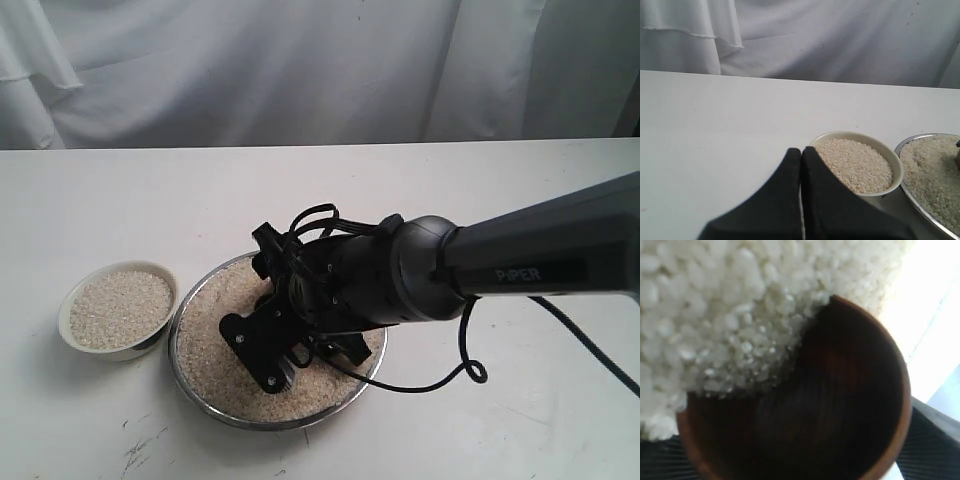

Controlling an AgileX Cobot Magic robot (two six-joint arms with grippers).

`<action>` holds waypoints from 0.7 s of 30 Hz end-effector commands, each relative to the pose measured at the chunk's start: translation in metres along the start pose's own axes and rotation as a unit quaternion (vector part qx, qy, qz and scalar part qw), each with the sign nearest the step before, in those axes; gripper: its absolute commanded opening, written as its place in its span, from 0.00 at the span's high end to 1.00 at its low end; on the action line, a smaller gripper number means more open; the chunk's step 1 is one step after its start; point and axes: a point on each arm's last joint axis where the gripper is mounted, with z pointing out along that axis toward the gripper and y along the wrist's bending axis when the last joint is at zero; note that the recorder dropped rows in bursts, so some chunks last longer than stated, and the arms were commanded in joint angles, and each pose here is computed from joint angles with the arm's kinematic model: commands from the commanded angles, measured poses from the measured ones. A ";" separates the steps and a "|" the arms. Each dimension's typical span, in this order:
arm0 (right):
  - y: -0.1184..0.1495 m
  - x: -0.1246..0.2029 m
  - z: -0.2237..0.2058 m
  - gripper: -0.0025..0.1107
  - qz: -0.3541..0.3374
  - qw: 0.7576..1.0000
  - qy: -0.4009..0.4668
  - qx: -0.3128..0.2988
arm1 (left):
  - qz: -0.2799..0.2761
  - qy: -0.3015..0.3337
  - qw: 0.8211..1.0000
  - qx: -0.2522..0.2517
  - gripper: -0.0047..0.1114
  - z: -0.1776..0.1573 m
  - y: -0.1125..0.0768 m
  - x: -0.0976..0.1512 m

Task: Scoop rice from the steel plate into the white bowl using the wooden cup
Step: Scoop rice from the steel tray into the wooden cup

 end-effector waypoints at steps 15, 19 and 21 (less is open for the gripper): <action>0.008 -0.009 0.009 0.98 0.118 0.990 -0.070 -0.020 | -0.002 -0.003 1.000 0.001 0.96 0.000 0.000 0.001; 0.005 -0.008 0.004 0.98 0.136 0.988 -0.073 -0.021 | -0.002 -0.003 1.000 0.001 0.96 0.000 0.000 0.001; 0.002 -0.006 -0.001 0.98 0.139 0.987 -0.075 -0.018 | -0.002 -0.003 1.000 0.001 0.96 0.000 0.000 0.001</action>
